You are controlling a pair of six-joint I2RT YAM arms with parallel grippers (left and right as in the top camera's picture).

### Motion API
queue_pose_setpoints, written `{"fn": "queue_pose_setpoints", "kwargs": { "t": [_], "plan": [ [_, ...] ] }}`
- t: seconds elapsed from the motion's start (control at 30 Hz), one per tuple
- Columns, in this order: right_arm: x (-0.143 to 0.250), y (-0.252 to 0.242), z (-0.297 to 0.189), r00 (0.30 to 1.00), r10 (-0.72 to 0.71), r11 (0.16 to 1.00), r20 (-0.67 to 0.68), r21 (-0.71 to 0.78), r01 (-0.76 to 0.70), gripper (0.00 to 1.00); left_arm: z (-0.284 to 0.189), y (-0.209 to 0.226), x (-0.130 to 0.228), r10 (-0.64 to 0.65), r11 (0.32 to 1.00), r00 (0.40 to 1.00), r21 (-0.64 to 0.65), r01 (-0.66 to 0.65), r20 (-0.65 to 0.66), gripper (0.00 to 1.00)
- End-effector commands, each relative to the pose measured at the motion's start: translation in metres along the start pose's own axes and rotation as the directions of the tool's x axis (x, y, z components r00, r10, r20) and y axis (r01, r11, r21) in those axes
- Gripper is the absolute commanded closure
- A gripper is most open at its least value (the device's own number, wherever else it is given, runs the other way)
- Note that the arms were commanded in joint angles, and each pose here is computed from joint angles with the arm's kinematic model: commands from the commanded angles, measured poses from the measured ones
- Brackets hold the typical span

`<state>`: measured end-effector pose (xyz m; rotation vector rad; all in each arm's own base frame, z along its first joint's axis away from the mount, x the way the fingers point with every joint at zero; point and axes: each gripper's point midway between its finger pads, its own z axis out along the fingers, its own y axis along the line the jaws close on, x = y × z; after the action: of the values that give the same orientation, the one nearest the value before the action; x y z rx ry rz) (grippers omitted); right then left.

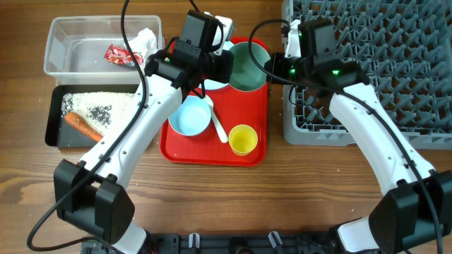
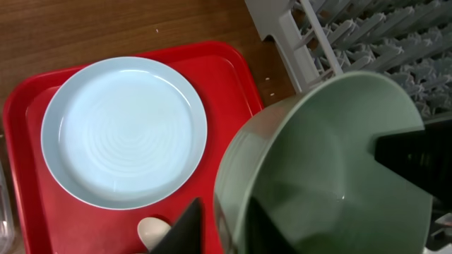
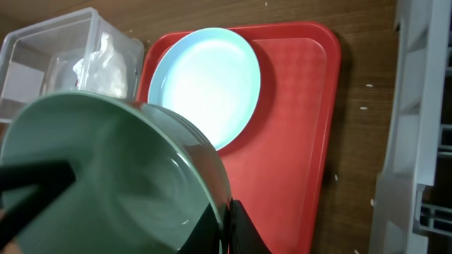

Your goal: Sort waste into correct bins and load items into the dishwasher rack

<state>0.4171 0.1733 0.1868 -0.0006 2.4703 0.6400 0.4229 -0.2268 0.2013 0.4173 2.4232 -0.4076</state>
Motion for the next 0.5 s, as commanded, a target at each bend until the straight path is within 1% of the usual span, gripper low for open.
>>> {"fn": "queue_pose_setpoints", "kwargs": {
  "t": [0.0,0.03,0.07,0.13,0.3,0.4,0.47],
  "plan": [
    [-0.019,0.000,-0.005,0.997,0.039,0.999,0.069,0.009,-0.039,0.96,0.000,0.000,0.002,-0.010,1.000,1.000,0.017,0.010,-0.011,0.26],
    [-0.021,0.000,-0.005,0.996,0.037,0.999,0.076,0.007,-0.038,0.96,0.000,0.001,0.002,-0.009,1.000,1.000,0.015,0.009,-0.011,0.09],
    [-0.023,-0.002,-0.006,0.996,0.040,0.999,0.081,0.009,-0.041,0.96,0.000,0.007,0.001,-0.012,1.000,1.000,-0.015,0.012,-0.005,0.00],
    [-0.028,-0.008,-0.008,0.994,0.054,0.998,0.095,0.014,-0.055,0.96,-0.012,0.030,-0.003,-0.029,0.994,0.999,-0.106,0.030,0.014,0.00],
    [-0.055,-0.055,-0.034,0.975,0.109,0.987,0.196,0.095,-0.129,0.96,-0.060,0.080,-0.009,-0.111,0.974,0.991,-0.188,0.123,0.069,0.00],
    [-0.072,-0.099,-0.056,0.955,0.063,0.951,0.290,0.273,-0.146,0.96,-0.067,0.098,-0.005,-0.145,0.964,0.987,-0.216,0.155,0.064,0.00],
    [-0.080,-0.122,-0.074,0.939,0.011,0.896,0.344,0.414,-0.162,0.96,-0.067,0.099,-0.003,-0.148,0.963,0.987,-0.219,0.158,0.058,0.00]
  ]
}}
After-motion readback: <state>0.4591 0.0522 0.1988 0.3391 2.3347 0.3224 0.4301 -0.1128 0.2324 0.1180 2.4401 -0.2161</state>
